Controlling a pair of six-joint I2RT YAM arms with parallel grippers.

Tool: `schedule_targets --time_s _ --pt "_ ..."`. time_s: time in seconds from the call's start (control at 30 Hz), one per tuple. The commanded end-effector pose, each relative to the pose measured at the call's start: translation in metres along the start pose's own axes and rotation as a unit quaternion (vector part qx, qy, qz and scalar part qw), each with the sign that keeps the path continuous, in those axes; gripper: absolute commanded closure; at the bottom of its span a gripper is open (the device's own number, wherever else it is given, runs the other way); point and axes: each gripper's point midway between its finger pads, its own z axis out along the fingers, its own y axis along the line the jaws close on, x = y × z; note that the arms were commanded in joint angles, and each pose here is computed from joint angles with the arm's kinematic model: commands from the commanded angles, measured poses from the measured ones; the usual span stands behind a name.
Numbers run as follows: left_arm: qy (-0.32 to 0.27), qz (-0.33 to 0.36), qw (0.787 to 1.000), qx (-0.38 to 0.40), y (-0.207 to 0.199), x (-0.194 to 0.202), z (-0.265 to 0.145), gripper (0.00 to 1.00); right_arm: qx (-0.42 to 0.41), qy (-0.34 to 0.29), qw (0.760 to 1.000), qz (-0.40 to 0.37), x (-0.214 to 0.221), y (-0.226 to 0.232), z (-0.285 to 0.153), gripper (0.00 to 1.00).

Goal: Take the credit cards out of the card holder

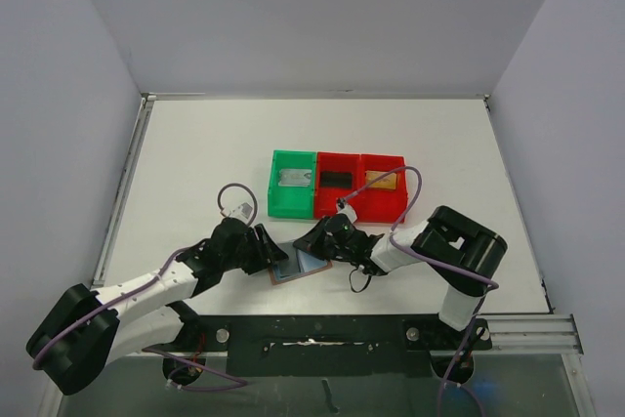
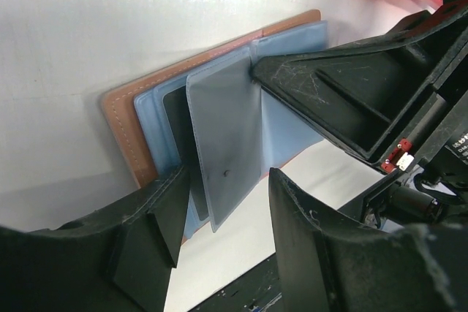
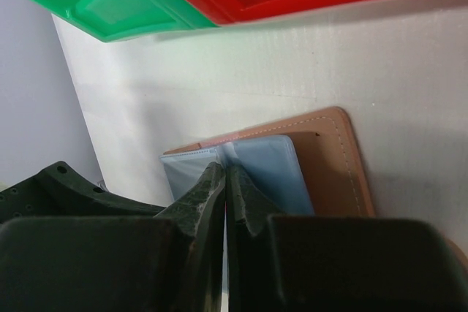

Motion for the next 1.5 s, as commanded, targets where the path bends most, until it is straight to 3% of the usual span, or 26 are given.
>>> schedule_targets --time_s 0.0,0.63,0.8,0.9,1.17,1.33,1.47 --pt "-0.012 -0.002 0.999 0.038 -0.018 -0.006 -0.001 0.55 0.156 0.049 0.986 -0.018 0.028 -0.098 -0.012 1.0" --pt "-0.016 0.005 0.996 0.089 -0.041 -0.01 -0.007 0.58 0.15 0.052 0.987 -0.023 0.028 -0.096 -0.011 1.0" --pt "0.001 0.011 0.994 0.111 -0.05 -0.005 -0.004 0.62 0.112 0.046 0.991 -0.053 0.021 -0.067 -0.012 1.0" --pt "0.003 0.015 0.995 0.094 -0.045 -0.006 0.0 0.64 0.101 0.038 0.991 -0.083 0.015 -0.043 -0.016 0.94" --pt "0.012 0.021 0.994 0.11 -0.053 -0.005 0.004 0.64 0.089 -0.015 0.991 -0.103 -0.017 -0.012 -0.051 0.6" --pt "0.024 0.031 0.992 0.12 -0.061 -0.005 0.01 0.63 0.147 -0.051 0.982 -0.104 -0.043 -0.04 -0.079 0.54" --pt "0.039 0.045 0.989 0.138 -0.075 -0.002 0.015 0.57 0.139 -0.065 0.984 -0.087 -0.053 -0.055 -0.098 0.53"
